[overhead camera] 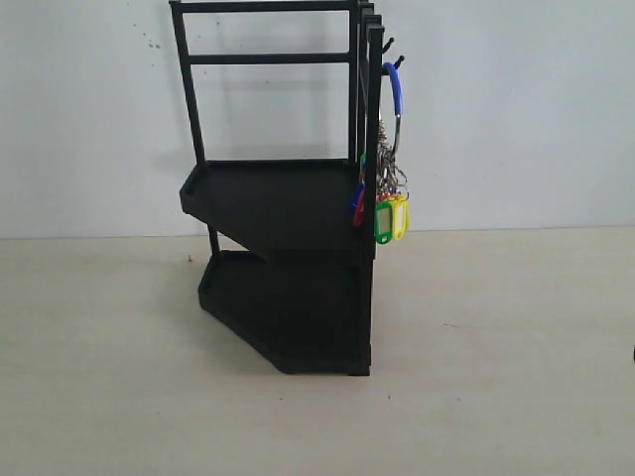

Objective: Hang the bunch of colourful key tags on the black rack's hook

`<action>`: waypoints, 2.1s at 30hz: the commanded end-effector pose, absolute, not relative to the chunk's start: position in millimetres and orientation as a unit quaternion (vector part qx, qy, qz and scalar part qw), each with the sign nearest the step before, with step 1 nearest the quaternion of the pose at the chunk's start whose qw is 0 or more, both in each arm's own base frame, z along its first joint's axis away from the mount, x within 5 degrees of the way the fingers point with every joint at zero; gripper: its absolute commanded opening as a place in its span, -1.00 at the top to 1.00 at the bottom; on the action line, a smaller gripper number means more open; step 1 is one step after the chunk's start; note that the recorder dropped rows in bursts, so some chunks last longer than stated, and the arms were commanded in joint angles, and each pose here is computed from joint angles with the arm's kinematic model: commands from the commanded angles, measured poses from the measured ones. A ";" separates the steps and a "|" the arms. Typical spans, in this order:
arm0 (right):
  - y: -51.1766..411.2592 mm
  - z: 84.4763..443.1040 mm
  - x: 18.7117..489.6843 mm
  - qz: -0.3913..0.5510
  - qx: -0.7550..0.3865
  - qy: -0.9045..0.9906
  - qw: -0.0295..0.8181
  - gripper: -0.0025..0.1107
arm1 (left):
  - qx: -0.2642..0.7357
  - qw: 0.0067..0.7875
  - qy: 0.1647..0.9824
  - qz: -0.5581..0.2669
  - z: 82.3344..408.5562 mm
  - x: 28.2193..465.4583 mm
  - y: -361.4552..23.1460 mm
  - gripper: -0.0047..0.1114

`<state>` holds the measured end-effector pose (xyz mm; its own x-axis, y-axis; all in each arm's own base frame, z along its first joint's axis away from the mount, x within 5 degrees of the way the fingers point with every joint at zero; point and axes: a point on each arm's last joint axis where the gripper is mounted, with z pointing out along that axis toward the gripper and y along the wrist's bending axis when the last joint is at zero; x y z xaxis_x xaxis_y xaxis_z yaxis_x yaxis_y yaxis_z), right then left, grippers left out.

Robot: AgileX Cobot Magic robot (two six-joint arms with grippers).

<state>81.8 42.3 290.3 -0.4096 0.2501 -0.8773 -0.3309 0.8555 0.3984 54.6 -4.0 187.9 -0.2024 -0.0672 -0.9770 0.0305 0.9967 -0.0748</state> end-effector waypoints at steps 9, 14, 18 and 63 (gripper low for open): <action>7.9 217.9 55.1 0.206 0.071 0.652 0.726 0.96 | -0.010 0.634 0.772 -0.034 187.7 54.7 -3.6 0.84; 0.8 219.8 55.4 0.169 0.112 0.638 0.743 0.96 | -0.010 0.634 0.772 -0.034 187.7 54.7 -3.6 0.84; -3.2 219.3 55.4 0.136 0.133 0.637 0.747 0.96 | -0.010 0.634 0.772 -0.034 187.7 54.7 -3.6 0.84; 1.1 181.2 53.2 0.025 0.019 0.795 0.606 0.96 | -0.010 0.634 0.772 -0.034 187.7 54.7 -3.6 0.84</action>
<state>53.4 1.6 180.5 -0.2730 0.0721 -0.9593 -0.0051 0.9971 0.0763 54.6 -4.0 187.9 -0.2024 -0.0672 -0.9770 0.0305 0.9967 -0.0748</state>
